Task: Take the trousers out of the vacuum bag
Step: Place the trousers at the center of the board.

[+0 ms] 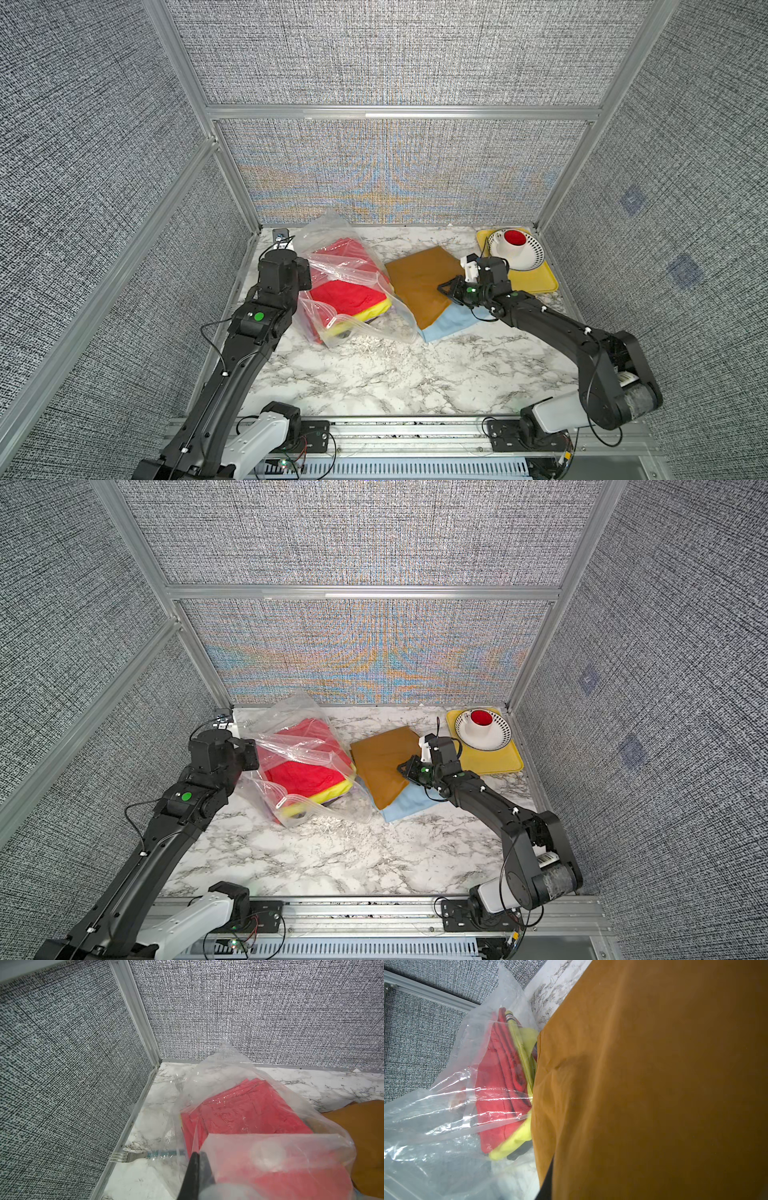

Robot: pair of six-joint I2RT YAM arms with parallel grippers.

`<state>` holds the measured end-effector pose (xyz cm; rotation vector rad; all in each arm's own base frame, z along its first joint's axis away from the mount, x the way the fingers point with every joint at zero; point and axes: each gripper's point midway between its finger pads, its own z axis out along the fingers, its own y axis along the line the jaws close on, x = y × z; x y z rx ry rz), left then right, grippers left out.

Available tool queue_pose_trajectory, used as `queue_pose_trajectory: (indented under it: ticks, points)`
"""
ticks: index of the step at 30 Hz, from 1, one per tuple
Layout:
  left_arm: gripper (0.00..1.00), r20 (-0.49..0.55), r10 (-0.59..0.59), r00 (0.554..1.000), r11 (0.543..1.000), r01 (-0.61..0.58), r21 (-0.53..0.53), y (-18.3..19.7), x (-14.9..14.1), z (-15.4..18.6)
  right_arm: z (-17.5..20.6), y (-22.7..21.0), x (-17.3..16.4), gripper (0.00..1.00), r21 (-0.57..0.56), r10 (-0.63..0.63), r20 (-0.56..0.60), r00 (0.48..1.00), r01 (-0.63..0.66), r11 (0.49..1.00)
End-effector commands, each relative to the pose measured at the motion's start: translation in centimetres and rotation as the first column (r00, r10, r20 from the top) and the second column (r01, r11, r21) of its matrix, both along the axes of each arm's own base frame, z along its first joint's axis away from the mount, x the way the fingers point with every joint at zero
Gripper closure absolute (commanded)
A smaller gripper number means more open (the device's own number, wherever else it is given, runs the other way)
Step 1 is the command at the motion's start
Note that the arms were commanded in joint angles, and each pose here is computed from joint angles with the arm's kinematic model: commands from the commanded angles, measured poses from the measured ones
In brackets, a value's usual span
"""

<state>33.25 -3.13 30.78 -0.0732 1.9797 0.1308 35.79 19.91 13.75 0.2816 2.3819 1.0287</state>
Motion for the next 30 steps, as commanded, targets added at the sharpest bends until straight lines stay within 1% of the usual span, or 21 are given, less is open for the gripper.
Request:
queue_pose_trajectory:
  ticks: [1,2,4,7,10,15,17,21,22,25,30]
  points:
    - [1.00,0.044,0.007,0.999,1.000,-0.006,-0.021,0.0,0.5,1.1,0.9,0.4,-0.5,0.83,0.026,0.000,0.022,1.000,-0.001,1.000]
    - [1.00,0.044,0.004,0.999,1.000,-0.003,-0.023,-0.1,0.5,1.1,-0.4,0.1,-1.4,0.79,0.012,0.001,-0.002,1.000,-0.001,1.000]
    - [1.00,0.043,0.001,0.999,1.000,0.000,-0.025,-0.2,0.6,1.1,-0.6,-0.2,-2.1,0.67,-0.001,-0.002,0.008,1.000,0.002,1.000]
    - [1.00,0.040,-0.002,0.999,1.000,0.003,-0.025,-0.2,0.6,1.0,-1.3,-1.1,-3.0,0.56,-0.031,-0.019,0.012,1.000,0.020,0.999]
    - [1.00,0.041,-0.004,0.999,1.000,0.005,-0.027,-0.3,0.6,1.1,-2.2,-2.0,-3.7,0.48,-0.069,-0.043,0.002,0.999,0.043,0.997]
    - [1.00,0.046,-0.008,0.999,0.999,0.009,-0.030,-0.3,0.5,1.2,-4.0,-3.8,-4.5,0.38,-0.098,-0.097,-0.027,0.995,0.094,0.991]
    - [1.00,0.046,-0.009,0.999,1.000,0.010,-0.029,-0.3,0.4,1.2,-4.6,-4.5,-4.7,0.37,-0.096,-0.120,-0.041,0.992,0.116,0.989]
    - [1.00,0.049,-0.011,0.999,0.999,0.013,-0.031,-0.3,0.4,1.3,-5.5,-6.0,-5.1,0.31,-0.088,-0.166,-0.055,0.985,0.161,0.983]
    - [1.00,0.049,-0.012,0.999,0.999,0.013,-0.031,-0.3,0.4,1.3,-5.5,-6.4,-5.1,0.31,-0.086,-0.177,-0.051,0.983,0.172,0.981]
    - [1.00,0.048,-0.013,0.999,0.999,0.014,-0.033,-0.4,0.4,1.3,-5.4,-7.5,-5.1,0.24,-0.082,-0.210,-0.040,0.977,0.206,0.975]
    - [1.00,0.047,-0.017,0.999,0.999,0.019,-0.035,-0.5,0.5,1.3,-4.4,-8.7,-4.5,0.20,-0.064,-0.234,-0.005,0.972,0.233,0.970]
